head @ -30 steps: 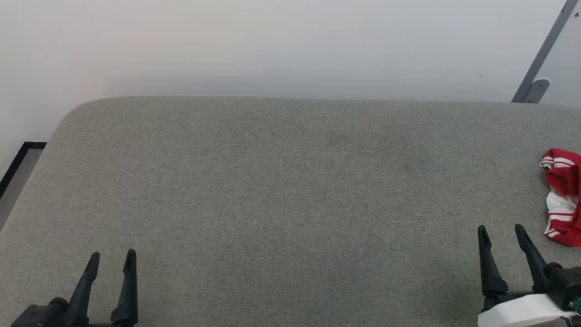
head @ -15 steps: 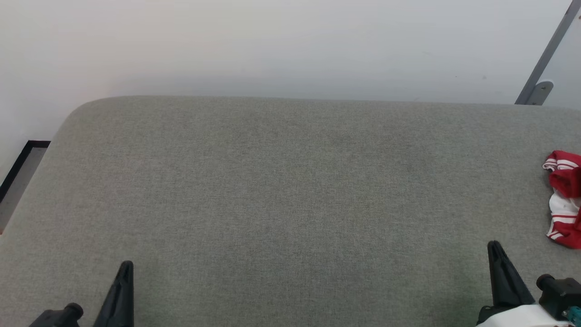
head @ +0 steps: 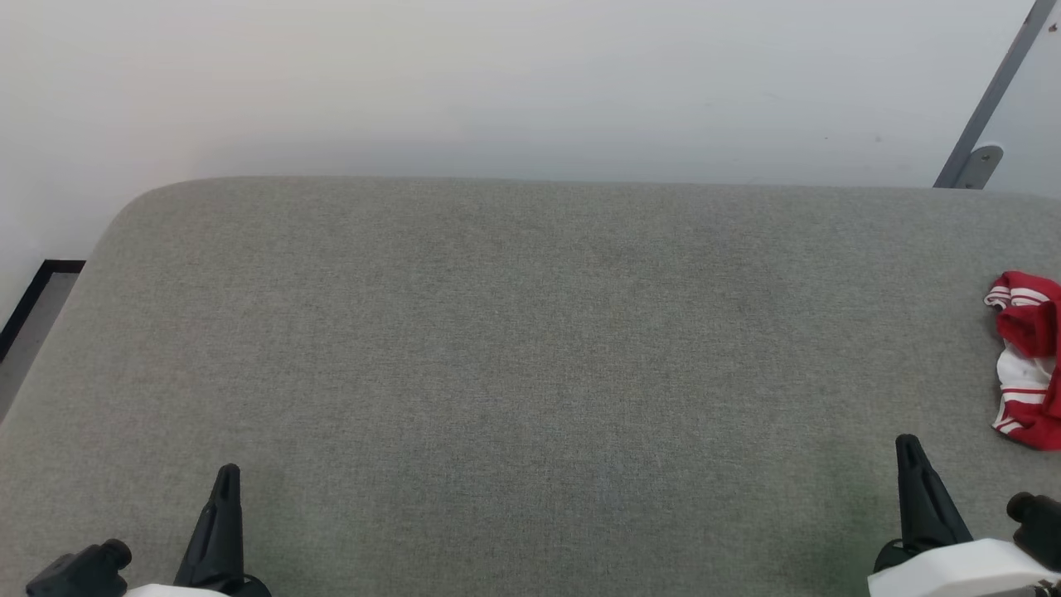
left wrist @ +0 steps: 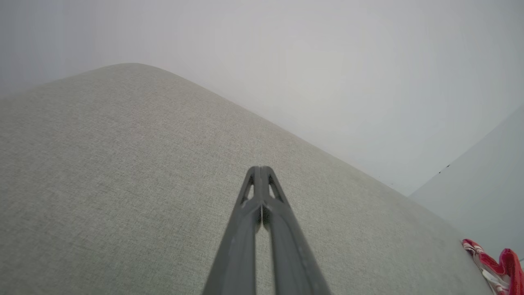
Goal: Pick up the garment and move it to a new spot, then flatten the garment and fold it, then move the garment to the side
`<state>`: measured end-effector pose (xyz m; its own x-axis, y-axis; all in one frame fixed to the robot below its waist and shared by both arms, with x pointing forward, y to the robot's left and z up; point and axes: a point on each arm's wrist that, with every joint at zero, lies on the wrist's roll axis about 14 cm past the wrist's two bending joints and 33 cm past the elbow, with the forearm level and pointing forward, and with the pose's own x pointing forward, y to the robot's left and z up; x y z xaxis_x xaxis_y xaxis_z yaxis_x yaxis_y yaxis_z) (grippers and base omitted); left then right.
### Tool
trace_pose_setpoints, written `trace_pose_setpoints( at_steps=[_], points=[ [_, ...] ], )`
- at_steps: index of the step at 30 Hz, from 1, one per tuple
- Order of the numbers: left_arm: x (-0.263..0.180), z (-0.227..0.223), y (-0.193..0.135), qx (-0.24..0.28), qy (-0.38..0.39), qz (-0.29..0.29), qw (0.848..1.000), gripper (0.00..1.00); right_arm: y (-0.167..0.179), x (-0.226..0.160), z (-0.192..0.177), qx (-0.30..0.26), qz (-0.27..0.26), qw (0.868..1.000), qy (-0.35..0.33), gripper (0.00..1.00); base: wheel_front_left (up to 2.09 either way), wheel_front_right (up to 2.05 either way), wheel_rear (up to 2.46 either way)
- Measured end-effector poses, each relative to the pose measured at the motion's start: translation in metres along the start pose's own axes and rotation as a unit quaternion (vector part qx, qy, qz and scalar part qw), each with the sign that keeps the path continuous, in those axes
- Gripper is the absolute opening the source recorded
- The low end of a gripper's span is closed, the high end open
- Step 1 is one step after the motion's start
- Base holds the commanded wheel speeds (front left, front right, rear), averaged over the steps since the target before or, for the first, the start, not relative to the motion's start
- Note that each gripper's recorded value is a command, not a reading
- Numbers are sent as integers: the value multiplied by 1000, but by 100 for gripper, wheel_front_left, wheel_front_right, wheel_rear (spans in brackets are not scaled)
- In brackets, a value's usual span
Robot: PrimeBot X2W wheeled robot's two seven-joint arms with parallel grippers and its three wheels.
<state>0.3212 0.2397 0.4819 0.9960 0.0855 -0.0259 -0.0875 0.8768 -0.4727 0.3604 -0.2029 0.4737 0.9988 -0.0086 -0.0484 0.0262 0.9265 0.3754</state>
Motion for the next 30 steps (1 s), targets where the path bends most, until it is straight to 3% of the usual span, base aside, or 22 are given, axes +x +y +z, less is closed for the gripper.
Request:
trace_pose_setpoints(
  at_steps=[14,30],
  points=[
    [11,0,-2,-100,3,12,995,0,-1,6,3,113,-13,993,1,0,0,0,0],
    [23,-1,-7,-200,8,15,980,0,1,11,5,224,-20,974,3,0,0,0,0]
  ],
)
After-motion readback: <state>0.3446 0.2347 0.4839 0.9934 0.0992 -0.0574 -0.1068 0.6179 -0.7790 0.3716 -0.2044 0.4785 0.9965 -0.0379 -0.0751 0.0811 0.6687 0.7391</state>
